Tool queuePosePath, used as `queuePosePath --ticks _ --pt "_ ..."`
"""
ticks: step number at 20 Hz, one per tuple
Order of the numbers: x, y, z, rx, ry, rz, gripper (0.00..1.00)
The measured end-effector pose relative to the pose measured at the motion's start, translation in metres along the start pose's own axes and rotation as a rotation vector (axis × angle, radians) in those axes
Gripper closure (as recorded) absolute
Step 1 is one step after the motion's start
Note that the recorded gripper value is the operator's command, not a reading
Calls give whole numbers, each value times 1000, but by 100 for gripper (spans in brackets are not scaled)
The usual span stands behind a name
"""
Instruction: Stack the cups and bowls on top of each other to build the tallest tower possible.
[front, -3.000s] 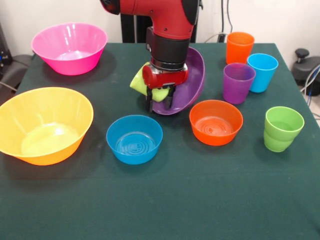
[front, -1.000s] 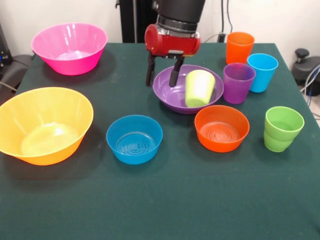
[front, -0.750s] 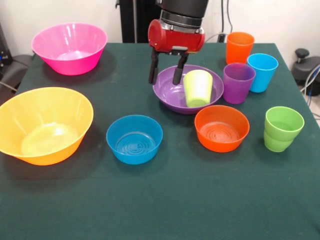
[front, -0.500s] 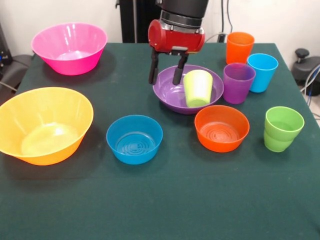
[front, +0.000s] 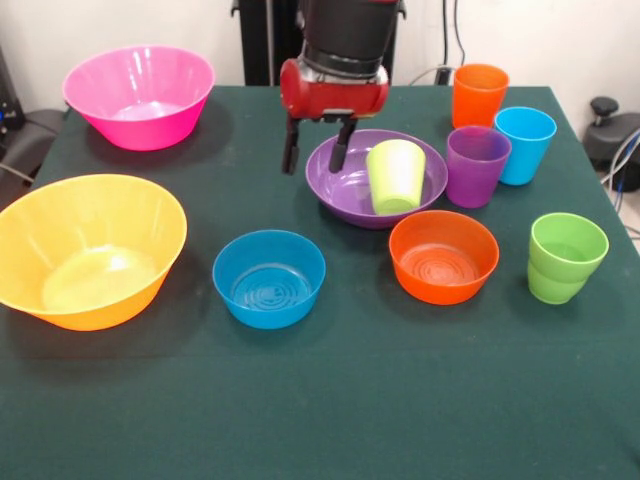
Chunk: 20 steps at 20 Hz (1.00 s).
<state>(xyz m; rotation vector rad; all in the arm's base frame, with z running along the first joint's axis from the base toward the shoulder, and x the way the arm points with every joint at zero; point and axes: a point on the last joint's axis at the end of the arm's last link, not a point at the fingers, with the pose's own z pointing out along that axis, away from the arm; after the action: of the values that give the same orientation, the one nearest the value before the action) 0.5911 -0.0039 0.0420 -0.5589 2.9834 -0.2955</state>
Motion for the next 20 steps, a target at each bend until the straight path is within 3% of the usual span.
queuePosePath --ticks 2,6,9,10,17,20 --pt "15 1 13 -45 79 17 0" --pt "31 6 28 -109 169 33 0" --pt "35 8 34 -135 190 41 0" --pt "38 11 41 -161 199 47 0" --pt "43 24 62 -241 203 59 0" --pt "47 27 66 -258 201 46 0"
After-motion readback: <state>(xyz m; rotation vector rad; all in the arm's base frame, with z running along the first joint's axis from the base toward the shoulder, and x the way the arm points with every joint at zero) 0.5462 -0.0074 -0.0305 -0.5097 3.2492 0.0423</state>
